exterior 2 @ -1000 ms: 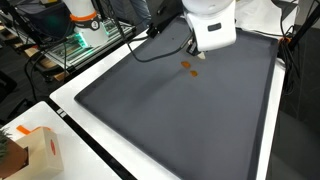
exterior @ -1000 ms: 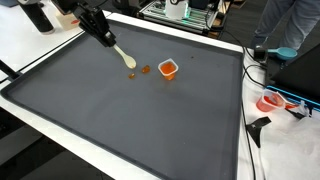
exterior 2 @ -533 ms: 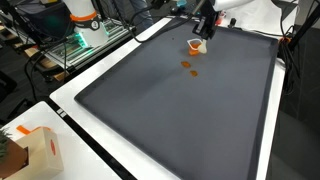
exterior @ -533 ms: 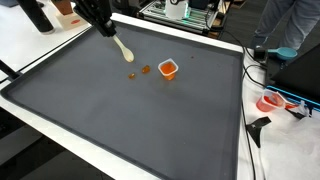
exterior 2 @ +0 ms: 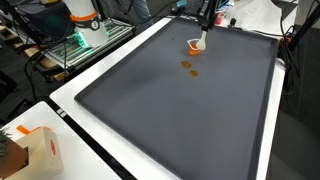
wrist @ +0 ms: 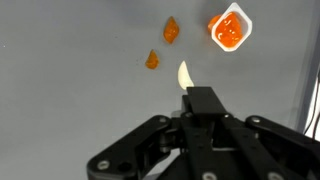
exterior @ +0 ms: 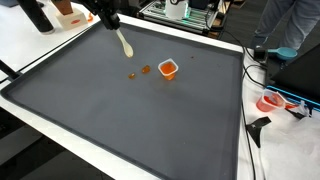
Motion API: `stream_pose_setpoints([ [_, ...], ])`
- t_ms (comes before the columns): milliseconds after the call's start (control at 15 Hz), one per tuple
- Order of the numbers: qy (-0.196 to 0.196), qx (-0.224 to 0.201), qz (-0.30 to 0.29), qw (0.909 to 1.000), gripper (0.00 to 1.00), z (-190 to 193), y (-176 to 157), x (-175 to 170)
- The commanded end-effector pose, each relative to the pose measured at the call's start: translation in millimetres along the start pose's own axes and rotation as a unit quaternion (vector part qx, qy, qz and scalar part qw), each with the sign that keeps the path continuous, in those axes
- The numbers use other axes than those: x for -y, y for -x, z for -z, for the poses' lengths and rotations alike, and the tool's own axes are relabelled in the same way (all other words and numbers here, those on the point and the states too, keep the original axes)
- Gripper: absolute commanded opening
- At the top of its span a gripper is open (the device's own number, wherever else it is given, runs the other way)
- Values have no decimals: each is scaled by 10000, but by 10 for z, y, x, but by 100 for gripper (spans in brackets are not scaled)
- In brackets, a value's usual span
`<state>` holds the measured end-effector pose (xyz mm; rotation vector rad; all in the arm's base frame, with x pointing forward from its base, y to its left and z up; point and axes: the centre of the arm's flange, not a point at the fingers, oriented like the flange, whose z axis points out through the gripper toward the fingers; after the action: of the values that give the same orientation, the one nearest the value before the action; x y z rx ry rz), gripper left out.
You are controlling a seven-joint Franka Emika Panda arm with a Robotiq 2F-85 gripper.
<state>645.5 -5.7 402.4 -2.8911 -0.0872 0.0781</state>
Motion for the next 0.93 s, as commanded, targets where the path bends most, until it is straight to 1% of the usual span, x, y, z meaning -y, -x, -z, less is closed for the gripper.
stream_pose_setpoints([
  [0, 364, -95, 9, 9993, 3, -5, 198, 121],
  [133, 481, -132, 37, 9987, 3, 10, 215, 164],
  [200, 556, -63, 114, 9984, 3, 18, 219, 183],
  [267, 342, -67, 121, 9993, 12, 30, 69, 140],
  [400, 415, -60, 156, 9990, 12, 40, 83, 170],
  [733, 422, -37, 156, 9990, 12, 25, 105, 170],
  [800, 422, -34, 156, 9990, 3, 22, 106, 170],
  [867, 328, -9, 166, 9993, 3, 1, 129, 205],
])
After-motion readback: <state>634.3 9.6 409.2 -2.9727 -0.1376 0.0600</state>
